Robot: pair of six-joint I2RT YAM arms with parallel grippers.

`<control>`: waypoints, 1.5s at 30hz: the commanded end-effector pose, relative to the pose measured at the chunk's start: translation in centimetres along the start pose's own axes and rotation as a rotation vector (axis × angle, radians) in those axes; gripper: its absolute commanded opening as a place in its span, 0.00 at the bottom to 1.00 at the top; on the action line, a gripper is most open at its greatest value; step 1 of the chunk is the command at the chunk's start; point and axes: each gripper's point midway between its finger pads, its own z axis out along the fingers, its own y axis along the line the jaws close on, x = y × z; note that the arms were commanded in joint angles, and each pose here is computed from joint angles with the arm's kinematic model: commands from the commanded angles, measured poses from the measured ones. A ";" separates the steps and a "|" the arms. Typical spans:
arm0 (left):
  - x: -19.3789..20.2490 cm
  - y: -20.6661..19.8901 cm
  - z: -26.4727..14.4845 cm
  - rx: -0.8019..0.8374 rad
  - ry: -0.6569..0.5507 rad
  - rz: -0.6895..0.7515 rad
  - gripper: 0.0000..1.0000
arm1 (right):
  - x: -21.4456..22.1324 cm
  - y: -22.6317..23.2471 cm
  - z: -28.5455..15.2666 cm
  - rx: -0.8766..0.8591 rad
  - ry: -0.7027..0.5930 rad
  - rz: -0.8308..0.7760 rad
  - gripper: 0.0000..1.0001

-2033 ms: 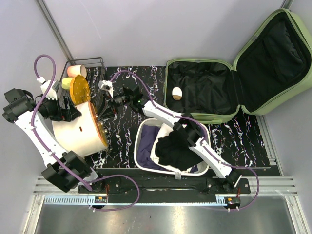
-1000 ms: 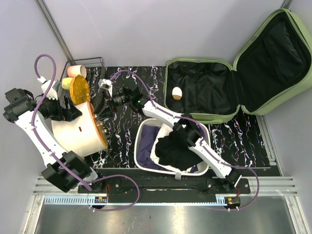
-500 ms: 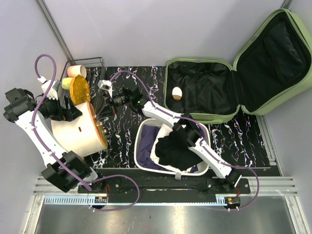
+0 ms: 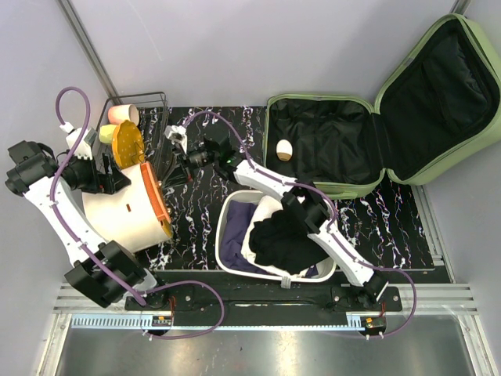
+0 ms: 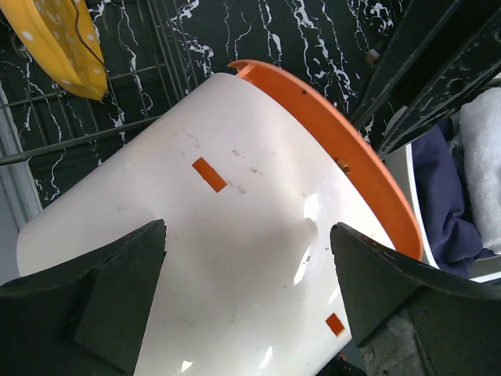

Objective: Open, take out, and arrange the luggage

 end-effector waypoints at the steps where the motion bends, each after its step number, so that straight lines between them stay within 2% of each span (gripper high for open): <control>1: 2.6 -1.6 -0.2 0.045 0.111 -0.129 0.89 | -4.5 -0.2 -3.3 0.076 -0.058 -0.065 0.00; 13: 2.6 -1.4 -0.1 0.049 0.116 -0.137 0.89 | -4.0 -0.8 -5.9 0.108 -0.047 -0.044 0.00; 15: 2.5 -1.3 -0.1 0.047 0.115 -0.135 0.89 | -3.9 -1.1 -6.1 0.119 -0.048 -0.041 0.03; 16: 2.4 -1.3 -0.1 0.045 0.114 -0.134 0.89 | -3.9 -1.3 -6.3 0.128 -0.047 -0.035 0.11; 17: 2.4 -1.3 -0.2 0.043 0.114 -0.134 0.89 | -4.1 -1.4 -6.6 0.133 -0.048 -0.034 0.34; 19: 2.1 -1.4 -0.3 0.037 0.105 -0.126 0.89 | -5.0 -1.8 -7.7 0.164 -0.056 -0.033 0.48; 20: 1.9 -1.5 -0.4 0.037 0.098 -0.122 0.89 | -5.3 -2.0 -8.2 0.181 -0.060 -0.031 0.61; 22: 1.4 -1.7 -0.7 0.033 0.082 -0.111 0.90 | -6.4 -2.8 -10.1 0.236 -0.076 -0.035 0.69; 26: 0.0 -2.0 -1.2 0.026 0.045 -0.091 0.91 | -8.0 -3.7 -13.9 0.331 -0.093 -0.014 0.74; 29: -1.3 -2.2 -1.9 0.008 0.013 -0.073 0.93 | -9.4 -4.6 -18.0 0.462 -0.111 0.023 0.74; 32: -3.1 -2.2 -3.0 -0.042 -0.029 -0.044 0.94 | -9.0 -6.5 -23.8 0.717 -0.089 0.089 0.74; 34: -4.3 -2.0 -3.6 -0.082 -0.063 -0.039 0.94 | -8.4 -7.0 -28.2 0.915 -0.050 0.100 0.75; 35: -5.0 -2.1 -4.1 -0.107 -0.081 -0.022 0.95 | -6.7 -7.4 -30.9 0.998 -0.021 0.130 0.75; 38: -6.7 -2.3 -5.0 -0.143 -0.136 0.012 0.96 | -3.9 -7.1 -36.1 1.194 0.115 0.121 0.78; 39: -7.1 -2.5 -5.3 -0.150 -0.150 0.017 0.96 | -3.0 -7.1 -38.7 1.323 0.156 0.141 0.79; 42: -8.0 -2.9 -5.5 -0.142 -0.180 0.020 0.97 | -0.3 -6.3 -42.1 1.493 0.253 0.228 0.79; 45: -8.2 -3.1 -5.4 -0.129 -0.189 0.012 0.97 | 1.6 -5.3 -42.9 1.529 0.298 0.279 0.79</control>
